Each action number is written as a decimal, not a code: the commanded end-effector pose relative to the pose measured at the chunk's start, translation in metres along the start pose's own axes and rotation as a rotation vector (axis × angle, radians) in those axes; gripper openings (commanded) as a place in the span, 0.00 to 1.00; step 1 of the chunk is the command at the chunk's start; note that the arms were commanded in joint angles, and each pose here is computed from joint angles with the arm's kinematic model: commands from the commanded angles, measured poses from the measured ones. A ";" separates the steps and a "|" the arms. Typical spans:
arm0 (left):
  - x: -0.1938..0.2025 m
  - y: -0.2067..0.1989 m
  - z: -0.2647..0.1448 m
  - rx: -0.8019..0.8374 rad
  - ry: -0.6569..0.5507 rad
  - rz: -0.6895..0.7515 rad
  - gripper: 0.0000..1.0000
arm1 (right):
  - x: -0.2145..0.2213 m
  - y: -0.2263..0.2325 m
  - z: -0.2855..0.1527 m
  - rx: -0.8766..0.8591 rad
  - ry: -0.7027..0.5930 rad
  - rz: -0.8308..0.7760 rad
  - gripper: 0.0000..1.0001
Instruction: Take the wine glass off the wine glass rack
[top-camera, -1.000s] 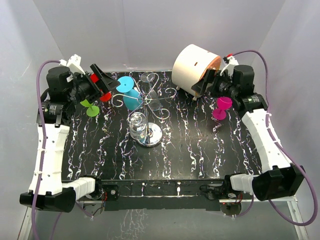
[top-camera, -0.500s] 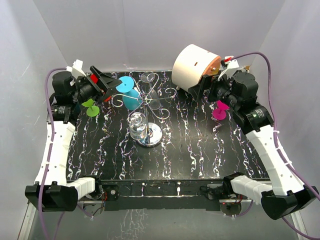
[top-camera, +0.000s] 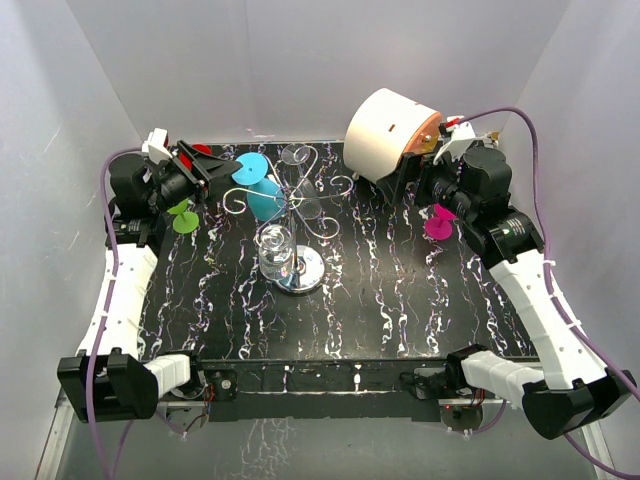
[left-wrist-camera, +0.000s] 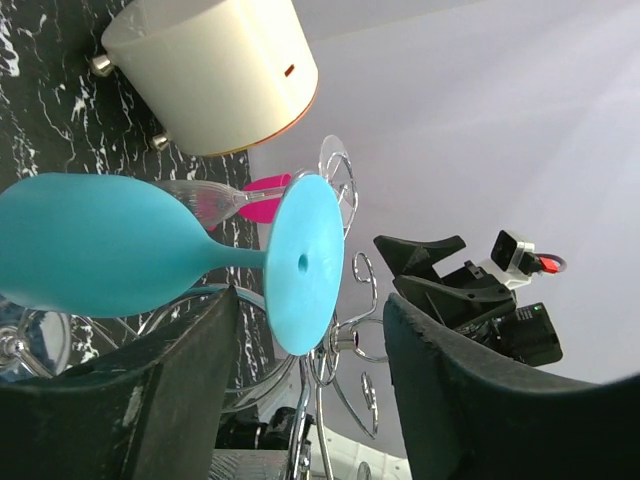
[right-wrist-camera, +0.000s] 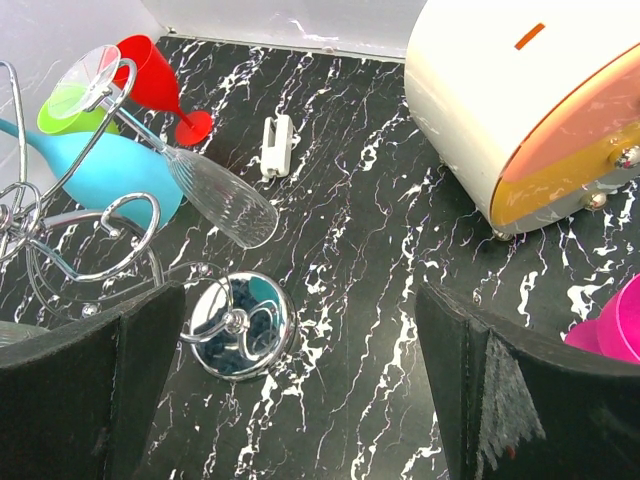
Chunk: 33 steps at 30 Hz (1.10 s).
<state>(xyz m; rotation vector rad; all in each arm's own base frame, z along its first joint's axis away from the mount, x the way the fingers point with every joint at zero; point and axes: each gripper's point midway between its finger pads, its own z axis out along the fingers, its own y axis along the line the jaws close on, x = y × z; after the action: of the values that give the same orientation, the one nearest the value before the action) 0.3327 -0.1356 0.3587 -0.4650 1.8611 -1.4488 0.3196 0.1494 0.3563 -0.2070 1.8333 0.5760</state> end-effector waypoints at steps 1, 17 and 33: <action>0.003 -0.011 -0.002 0.062 0.032 -0.020 0.56 | -0.022 0.005 -0.003 -0.009 -0.087 -0.027 0.98; 0.004 -0.003 0.002 0.054 0.050 -0.086 0.30 | -0.025 0.005 -0.005 -0.005 -0.098 -0.020 0.98; -0.002 -0.019 0.001 0.078 0.035 -0.113 0.06 | -0.026 0.003 -0.006 0.006 -0.104 -0.019 0.98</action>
<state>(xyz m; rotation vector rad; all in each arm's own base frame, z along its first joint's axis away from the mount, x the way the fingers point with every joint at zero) 0.3373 -0.1401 0.3541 -0.5635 1.8655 -1.5702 0.3219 0.1463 0.3569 -0.1904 1.8301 0.5570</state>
